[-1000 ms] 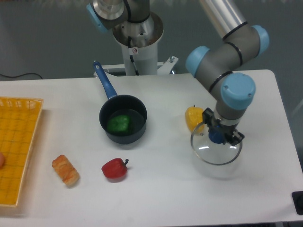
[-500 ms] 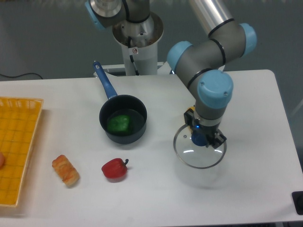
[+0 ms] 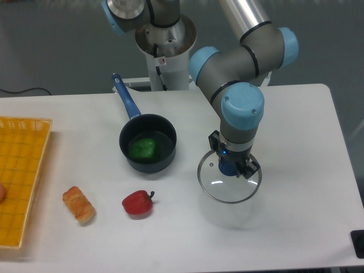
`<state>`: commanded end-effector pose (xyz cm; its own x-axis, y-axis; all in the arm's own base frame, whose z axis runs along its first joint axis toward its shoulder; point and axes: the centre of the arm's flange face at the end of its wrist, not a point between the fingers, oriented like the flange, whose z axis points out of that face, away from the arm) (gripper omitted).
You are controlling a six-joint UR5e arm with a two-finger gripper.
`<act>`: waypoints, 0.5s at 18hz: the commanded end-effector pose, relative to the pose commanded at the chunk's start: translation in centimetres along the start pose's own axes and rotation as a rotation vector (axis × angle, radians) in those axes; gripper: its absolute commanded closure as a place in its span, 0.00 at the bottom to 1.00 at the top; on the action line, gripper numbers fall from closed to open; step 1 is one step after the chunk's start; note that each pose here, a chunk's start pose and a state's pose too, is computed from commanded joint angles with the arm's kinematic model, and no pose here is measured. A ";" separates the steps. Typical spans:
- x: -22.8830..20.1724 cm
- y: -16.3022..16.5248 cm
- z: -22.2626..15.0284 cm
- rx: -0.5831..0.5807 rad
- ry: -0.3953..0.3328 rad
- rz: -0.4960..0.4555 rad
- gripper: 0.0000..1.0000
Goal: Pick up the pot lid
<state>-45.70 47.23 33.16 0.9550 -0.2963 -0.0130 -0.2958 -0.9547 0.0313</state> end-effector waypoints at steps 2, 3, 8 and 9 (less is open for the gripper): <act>0.1 0.0 -0.4 0.001 -0.004 0.000 0.48; 0.1 0.0 -0.2 0.000 -0.001 0.000 0.48; 0.5 0.4 -0.4 0.003 0.000 -0.002 0.48; 0.6 0.4 -0.5 0.004 -0.002 -0.002 0.48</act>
<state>-45.25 46.72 33.69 0.9555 -0.2948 -0.0149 -0.2943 -0.9553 0.0275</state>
